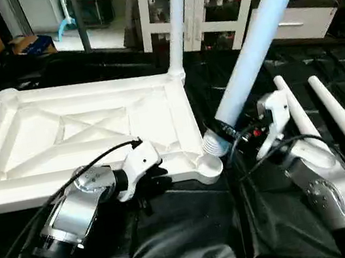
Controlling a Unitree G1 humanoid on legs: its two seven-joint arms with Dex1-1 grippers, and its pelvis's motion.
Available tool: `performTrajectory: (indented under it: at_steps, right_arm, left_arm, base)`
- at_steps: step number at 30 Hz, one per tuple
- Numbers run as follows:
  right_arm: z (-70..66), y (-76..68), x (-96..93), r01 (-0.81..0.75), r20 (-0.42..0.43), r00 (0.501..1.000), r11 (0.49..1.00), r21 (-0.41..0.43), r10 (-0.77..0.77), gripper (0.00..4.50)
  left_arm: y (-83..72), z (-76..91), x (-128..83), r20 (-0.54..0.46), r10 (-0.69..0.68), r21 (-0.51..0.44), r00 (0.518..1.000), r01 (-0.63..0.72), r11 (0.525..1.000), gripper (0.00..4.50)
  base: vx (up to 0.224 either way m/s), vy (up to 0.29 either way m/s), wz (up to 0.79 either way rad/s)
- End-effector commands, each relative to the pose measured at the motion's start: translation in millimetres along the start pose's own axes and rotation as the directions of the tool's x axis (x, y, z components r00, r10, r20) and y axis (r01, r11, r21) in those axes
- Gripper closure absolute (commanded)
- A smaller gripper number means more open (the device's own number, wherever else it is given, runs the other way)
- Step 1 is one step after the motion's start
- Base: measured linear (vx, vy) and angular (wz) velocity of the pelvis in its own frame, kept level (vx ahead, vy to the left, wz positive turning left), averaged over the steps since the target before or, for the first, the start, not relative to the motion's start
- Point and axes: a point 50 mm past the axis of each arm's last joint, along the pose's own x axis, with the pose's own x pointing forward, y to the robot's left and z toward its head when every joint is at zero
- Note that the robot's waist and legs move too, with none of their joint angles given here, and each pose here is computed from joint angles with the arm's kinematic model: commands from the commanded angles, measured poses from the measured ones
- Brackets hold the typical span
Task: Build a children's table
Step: Insert table leg to table base
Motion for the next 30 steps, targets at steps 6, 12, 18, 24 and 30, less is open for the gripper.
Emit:
performTrajectory:
  at_steps: [6,12,18,24,30]
  right_arm:
    - [-5.4,-6.1,17.0,-0.058,-0.017,0.998,0.991,0.119,0.061,2.62]
    - [-23.5,-5.6,17.2,-0.236,-0.126,0.956,0.95,0.203,0.264,2.62]
    - [-13.5,-16.8,25.1,-0.264,-0.169,0.945,0.958,0.114,0.28,2.62]
    - [-5.5,-23.3,22.4,-0.286,-0.185,0.936,0.953,0.105,0.301,2.62]
    - [-5.8,-23.2,7.0,-0.342,-0.235,0.903,0.933,0.111,0.36,2.62]
  left_arm:
    - [-11.3,0.8,-2,-0.007,-0.036,-0.028,0.999,0.036,0.999,3.84]
    - [-20.8,1.9,6,0.004,-0.081,-0.019,0.997,0.081,0.997,3.86]
    - [-22.4,4.9,9,-0.01,-0.089,-0.025,0.996,0.089,0.996,3.87]
    - [-25.2,8.1,9,0.012,-0.14,-0.025,0.99,0.14,0.99,3.89]
    - [-28.2,14.4,13,0.082,-0.222,0.027,0.972,0.22,0.975,3.92]
  base:
    - [0.0,0.0,0.0]
    - [0.0,0.0,0.0]
    - [0.0,0.0,0.0]
    - [0.0,0.0,0.0]
    - [0.0,0.0,0.0]
